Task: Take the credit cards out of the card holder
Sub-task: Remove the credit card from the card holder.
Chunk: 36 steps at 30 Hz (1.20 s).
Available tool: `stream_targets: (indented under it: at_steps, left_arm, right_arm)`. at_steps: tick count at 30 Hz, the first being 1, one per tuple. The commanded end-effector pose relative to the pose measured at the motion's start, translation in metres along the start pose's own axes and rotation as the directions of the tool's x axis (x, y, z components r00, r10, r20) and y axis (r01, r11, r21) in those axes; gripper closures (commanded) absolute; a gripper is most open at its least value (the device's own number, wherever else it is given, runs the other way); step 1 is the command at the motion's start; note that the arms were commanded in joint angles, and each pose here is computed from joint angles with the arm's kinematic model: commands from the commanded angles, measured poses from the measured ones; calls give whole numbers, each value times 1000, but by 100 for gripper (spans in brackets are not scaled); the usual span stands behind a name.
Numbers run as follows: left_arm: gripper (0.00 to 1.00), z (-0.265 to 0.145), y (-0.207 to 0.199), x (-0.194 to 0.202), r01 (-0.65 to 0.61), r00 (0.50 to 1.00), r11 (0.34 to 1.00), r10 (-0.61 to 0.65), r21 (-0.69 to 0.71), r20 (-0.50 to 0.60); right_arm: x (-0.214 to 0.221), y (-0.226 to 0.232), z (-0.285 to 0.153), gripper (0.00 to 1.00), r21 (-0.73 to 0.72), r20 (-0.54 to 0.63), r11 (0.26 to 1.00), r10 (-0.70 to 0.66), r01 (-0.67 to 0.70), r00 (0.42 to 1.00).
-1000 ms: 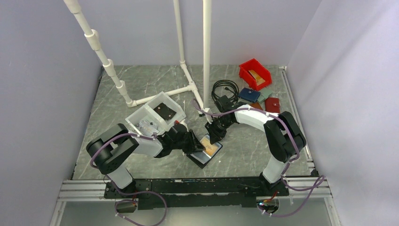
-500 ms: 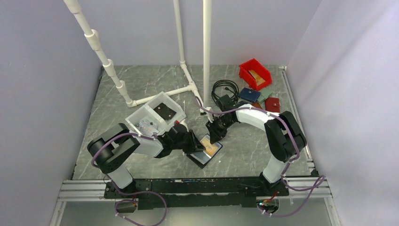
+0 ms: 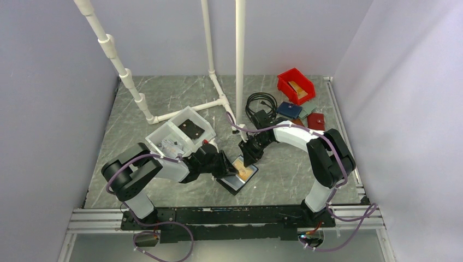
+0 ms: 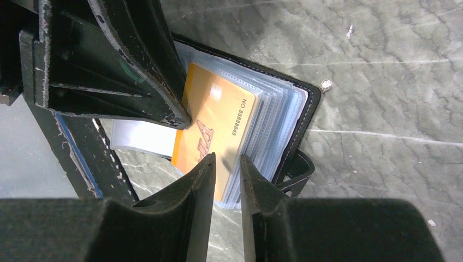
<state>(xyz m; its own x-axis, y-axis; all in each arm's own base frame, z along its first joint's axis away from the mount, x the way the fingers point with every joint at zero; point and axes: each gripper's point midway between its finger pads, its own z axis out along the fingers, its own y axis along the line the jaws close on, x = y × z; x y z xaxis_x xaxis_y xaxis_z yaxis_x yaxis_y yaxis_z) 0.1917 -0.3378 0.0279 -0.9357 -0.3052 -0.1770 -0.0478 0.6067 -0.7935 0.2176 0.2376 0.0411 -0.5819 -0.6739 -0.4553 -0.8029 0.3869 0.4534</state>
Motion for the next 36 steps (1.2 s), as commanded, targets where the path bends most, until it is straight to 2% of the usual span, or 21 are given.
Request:
stream_targets:
  at_steps: [1, 7, 14, 22, 31, 36]
  left_arm:
    - [69, 3, 10, -1, -11, 1000, 999, 11, -30, 15]
    - [66, 3, 8, -1, -6, 1000, 1000, 6, -10, 18]
    - [62, 1, 8, -3, 5, 999, 1000, -6, 12, 35]
    - [63, -2, 8, -5, 23, 998, 999, -25, 34, 55]
    - [65, -9, 5, -12, 70, 993, 993, -78, 90, 89]
    - [66, -14, 5, -15, 110, 986, 983, -126, 144, 107]
  right_arm:
    - [-5, -5, -1, 75, 13, 9, 1000, 5, -5, 1000]
    - [-2, 4, 4, 77, -36, -7, 999, 2, -2, 1000]
    - [-3, 16, 7, 85, -95, -8, 995, -10, 9, 1000]
    - [2, 22, 14, 94, -139, -34, 990, 4, -8, 999]
    - [4, 36, 19, 97, -213, -53, 977, 2, -13, 999]
    - [6, 35, 21, 97, -208, -60, 978, 6, -18, 998]
